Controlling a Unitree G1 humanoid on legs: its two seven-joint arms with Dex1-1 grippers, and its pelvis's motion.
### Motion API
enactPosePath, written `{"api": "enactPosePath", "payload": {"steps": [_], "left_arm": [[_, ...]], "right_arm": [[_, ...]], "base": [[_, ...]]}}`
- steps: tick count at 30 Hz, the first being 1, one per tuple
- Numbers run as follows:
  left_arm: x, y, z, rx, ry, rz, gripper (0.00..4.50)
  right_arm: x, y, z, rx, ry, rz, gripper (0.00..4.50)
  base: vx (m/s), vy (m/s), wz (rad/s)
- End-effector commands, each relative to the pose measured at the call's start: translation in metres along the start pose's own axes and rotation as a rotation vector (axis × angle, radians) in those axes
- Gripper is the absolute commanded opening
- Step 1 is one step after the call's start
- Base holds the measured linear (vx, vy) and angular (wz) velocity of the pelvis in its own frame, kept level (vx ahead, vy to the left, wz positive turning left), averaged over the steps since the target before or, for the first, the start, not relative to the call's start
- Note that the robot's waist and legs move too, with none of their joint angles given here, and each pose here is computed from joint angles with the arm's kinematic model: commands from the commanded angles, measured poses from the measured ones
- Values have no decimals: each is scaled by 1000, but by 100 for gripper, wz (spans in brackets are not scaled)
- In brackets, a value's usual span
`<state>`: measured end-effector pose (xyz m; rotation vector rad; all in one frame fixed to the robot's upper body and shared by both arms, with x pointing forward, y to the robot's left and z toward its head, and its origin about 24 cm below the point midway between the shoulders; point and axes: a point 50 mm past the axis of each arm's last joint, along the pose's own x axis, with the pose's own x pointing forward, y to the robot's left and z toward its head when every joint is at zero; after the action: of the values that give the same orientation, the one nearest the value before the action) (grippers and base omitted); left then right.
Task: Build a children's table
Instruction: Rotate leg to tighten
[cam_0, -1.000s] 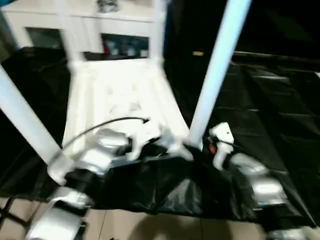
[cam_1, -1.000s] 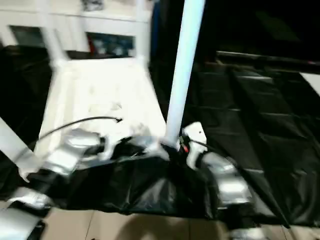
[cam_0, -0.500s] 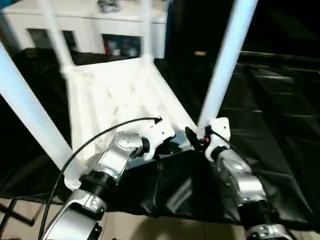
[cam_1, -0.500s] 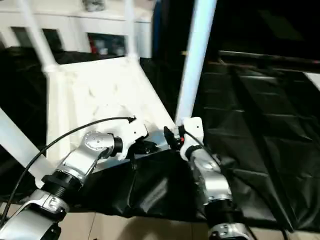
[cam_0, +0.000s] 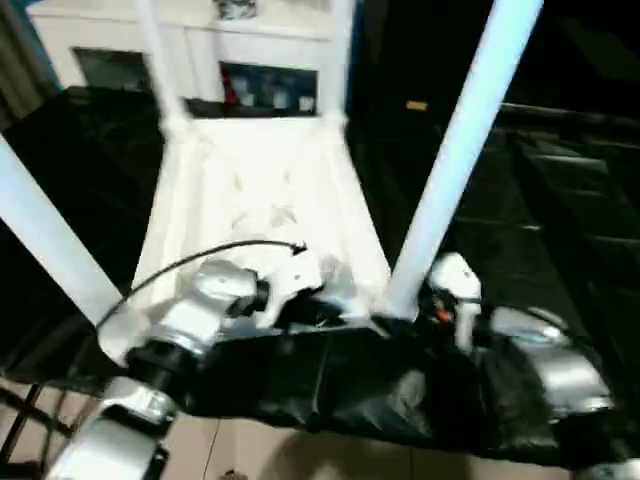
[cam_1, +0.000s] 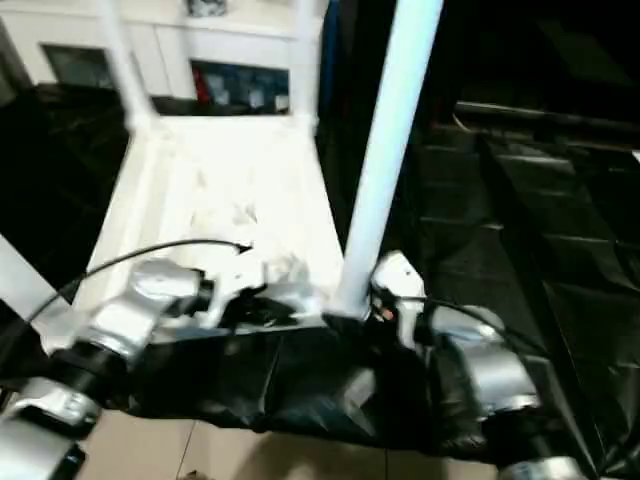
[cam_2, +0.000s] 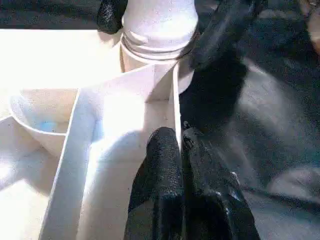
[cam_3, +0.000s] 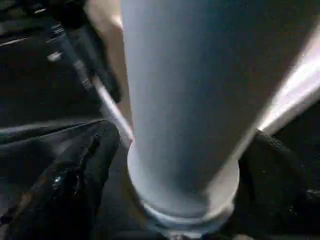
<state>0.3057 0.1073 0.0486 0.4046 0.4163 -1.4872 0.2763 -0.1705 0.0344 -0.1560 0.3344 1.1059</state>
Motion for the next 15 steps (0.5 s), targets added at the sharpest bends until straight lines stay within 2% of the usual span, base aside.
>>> {"api": "enactPosePath", "payload": {"steps": [1,2,8,15], "left_arm": [[5,-4,7,41,-5,-85,0],[5,-4,7,45,-3,-93,0],[3,-6,7,56,-1,-147,0],[1,-8,5,64,10,-173,0]], "right_arm": [[0,1,1,1,22,63,385],[-1,1,1,-1,28,79,385],[1,3,4,3,36,158,315],[4,7,4,9,37,196,270]], "base": [[0,0,0],[0,0,0],[0,0,0],[0,0,0]]}}
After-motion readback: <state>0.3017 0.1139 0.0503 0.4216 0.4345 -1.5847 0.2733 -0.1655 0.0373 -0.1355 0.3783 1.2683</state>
